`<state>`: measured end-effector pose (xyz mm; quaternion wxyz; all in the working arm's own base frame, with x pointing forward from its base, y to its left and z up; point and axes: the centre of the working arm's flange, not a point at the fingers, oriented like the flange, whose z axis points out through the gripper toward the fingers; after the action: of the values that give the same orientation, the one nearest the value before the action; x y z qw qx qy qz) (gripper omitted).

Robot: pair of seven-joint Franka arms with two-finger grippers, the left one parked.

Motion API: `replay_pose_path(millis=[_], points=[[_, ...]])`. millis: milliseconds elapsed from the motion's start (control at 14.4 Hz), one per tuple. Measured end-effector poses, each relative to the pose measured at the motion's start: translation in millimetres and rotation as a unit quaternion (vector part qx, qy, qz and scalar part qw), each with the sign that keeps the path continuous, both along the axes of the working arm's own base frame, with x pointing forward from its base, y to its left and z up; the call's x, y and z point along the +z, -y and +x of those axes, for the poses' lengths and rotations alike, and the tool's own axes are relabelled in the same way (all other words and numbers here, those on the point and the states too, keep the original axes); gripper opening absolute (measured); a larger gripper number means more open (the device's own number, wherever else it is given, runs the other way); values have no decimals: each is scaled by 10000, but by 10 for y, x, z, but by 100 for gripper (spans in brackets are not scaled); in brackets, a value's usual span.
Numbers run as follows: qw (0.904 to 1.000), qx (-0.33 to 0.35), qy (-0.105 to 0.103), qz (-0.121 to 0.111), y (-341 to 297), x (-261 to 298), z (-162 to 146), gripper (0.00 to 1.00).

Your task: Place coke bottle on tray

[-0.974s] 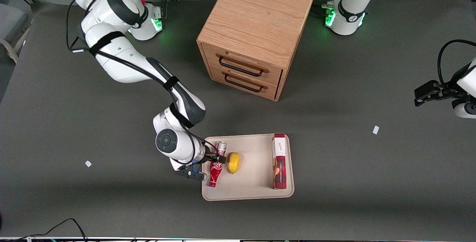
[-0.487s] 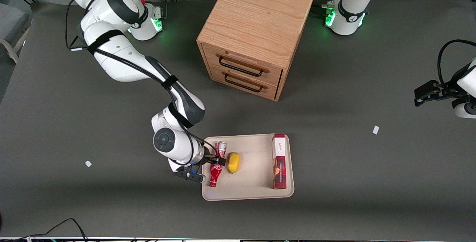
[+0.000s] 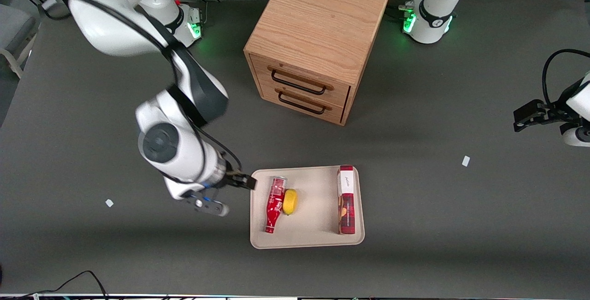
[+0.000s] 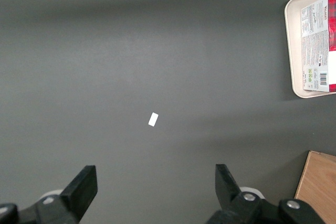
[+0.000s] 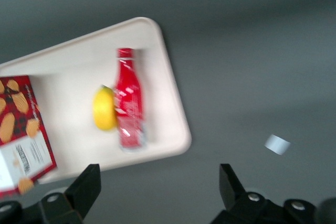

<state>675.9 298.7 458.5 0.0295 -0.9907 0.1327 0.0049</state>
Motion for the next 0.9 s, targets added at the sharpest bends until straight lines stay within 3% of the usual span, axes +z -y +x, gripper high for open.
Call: replay_pose_path(millis=[209, 348, 626, 904], points=[[9988, -133, -93, -452, 579, 1100, -398, 100], [9971, -147, -260, -703, 991, 1691, -744, 100], [9982, -207, -445, -353, 2196, 2519, -1379, 100], [9979, -296, -516, -265, 2613, 2370, -1934, 100]])
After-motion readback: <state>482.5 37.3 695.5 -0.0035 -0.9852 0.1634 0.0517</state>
